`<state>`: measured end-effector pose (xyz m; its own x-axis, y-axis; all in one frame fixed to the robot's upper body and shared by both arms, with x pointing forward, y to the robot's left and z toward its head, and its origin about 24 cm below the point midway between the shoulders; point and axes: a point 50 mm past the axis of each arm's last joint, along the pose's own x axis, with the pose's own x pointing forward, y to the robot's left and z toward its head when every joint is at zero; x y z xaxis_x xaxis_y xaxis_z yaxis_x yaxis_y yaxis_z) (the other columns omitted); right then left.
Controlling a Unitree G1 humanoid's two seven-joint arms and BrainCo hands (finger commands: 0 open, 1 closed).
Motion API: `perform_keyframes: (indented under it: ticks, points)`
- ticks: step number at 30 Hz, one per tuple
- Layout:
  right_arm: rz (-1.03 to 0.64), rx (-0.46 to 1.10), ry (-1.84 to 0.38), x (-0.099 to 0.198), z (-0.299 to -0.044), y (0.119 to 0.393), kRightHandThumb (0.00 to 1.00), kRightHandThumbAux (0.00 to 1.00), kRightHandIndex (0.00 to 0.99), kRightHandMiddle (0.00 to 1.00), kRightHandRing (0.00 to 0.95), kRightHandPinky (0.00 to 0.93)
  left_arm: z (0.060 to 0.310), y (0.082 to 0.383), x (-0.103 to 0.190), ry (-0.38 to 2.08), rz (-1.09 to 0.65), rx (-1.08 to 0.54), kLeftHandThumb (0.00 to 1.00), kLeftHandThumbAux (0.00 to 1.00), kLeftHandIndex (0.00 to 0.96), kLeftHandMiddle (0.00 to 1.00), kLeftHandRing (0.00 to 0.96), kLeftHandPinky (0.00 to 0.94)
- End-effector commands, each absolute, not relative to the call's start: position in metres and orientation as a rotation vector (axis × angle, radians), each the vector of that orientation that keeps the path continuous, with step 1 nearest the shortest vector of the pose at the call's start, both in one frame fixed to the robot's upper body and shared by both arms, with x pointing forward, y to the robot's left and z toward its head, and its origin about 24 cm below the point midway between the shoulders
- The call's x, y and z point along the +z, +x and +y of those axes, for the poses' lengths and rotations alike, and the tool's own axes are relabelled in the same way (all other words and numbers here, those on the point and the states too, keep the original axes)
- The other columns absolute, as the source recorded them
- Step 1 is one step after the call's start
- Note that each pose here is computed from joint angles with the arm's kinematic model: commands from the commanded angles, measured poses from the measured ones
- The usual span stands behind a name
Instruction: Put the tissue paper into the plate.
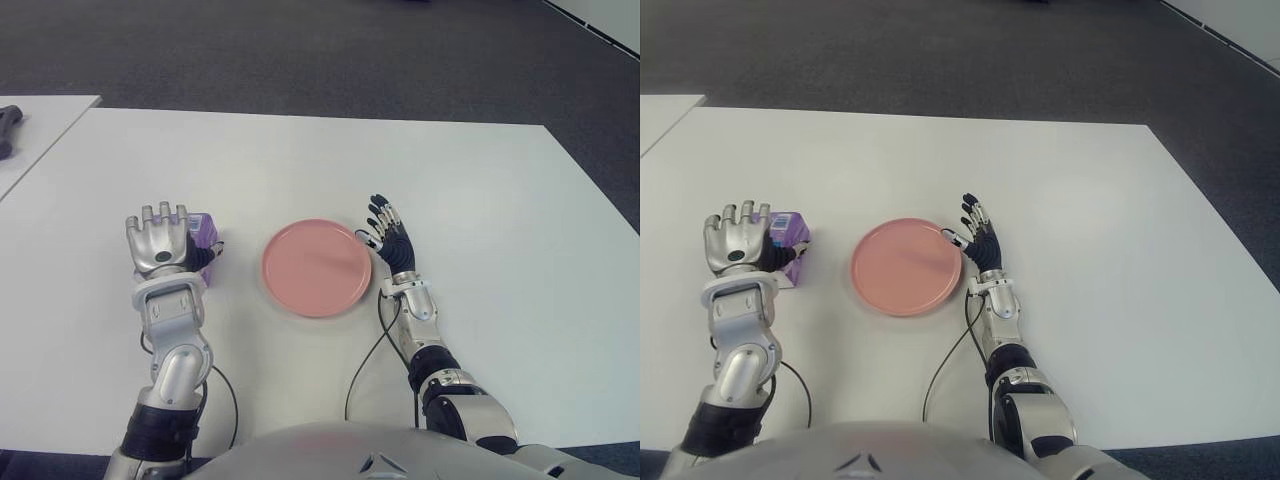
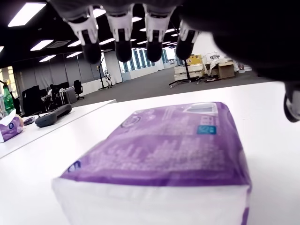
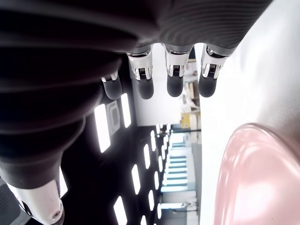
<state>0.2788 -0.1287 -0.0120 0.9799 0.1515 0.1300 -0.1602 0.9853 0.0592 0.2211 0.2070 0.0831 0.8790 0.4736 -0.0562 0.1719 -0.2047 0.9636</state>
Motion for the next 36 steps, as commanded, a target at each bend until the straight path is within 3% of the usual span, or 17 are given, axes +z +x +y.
perform_keyframes:
  ticks: [1, 36]
  points:
    - [0.088, 0.078, 0.094, -0.0619, -0.1469, 0.2334, 0.081, 0.706, 0.042, 0.017, 0.002, 0.044, 0.2081, 0.2230, 0.0766, 1.787, 0.527, 0.280, 0.000, 0.256, 0.000, 0.000, 0.000, 0.000]
    - [0.087, 0.077, 0.094, -0.0615, -0.1516, 0.2338, 0.081, 0.706, 0.042, 0.017, 0.002, 0.044, 0.2090, 0.2259, 0.0683, 1.759, 0.556, 0.283, 0.000, 0.274, 0.000, 0.000, 0.000, 0.000]
